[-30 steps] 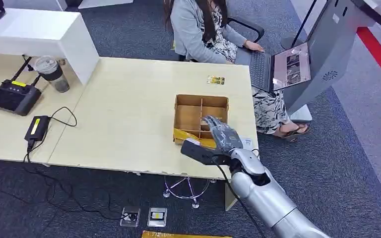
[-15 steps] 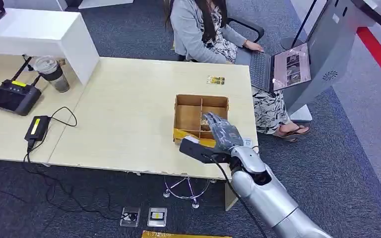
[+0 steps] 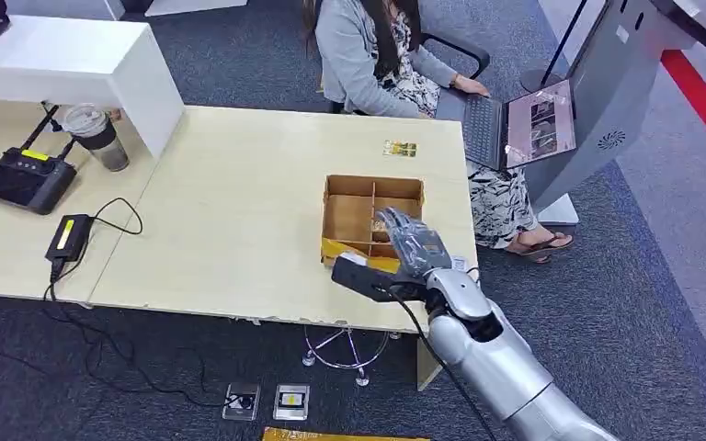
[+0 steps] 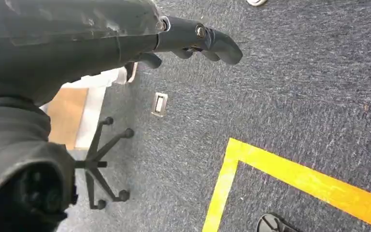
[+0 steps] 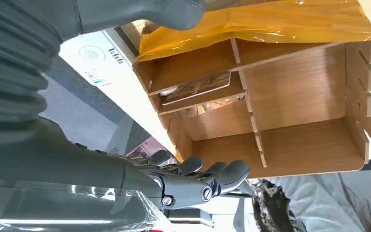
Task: Pass the card to the sensor for recognition and then transmit it.
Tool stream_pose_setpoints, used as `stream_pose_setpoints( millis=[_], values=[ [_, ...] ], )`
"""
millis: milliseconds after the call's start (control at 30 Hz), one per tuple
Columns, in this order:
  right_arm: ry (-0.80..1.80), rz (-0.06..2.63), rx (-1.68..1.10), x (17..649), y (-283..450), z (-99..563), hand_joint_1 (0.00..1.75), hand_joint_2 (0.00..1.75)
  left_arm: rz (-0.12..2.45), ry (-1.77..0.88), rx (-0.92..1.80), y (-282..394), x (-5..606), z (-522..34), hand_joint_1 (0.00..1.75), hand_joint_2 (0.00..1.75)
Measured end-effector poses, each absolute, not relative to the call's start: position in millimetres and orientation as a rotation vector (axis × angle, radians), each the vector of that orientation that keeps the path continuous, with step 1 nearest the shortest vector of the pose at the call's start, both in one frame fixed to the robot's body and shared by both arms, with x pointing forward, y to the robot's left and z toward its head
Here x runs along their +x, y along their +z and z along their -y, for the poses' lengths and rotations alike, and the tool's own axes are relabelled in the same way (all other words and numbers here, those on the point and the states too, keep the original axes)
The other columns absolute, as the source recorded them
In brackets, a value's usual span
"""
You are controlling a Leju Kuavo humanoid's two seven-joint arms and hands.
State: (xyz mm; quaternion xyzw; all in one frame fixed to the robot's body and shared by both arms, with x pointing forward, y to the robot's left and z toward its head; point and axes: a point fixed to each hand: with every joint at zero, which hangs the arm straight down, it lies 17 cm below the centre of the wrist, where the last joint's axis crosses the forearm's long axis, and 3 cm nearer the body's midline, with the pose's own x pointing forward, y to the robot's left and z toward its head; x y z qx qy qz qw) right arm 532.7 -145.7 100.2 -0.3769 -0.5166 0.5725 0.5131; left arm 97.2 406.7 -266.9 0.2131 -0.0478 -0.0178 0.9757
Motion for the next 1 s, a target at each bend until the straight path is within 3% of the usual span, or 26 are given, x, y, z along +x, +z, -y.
stream_pose_setpoints(
  millis=[1000],
  values=[
    [1.408, 1.256, -0.902, 536, 114, 131, 0.00, 1.75, 0.088, -0.039, 0.424, -267, 96, -406, 0.00, 0.00]
  ],
)
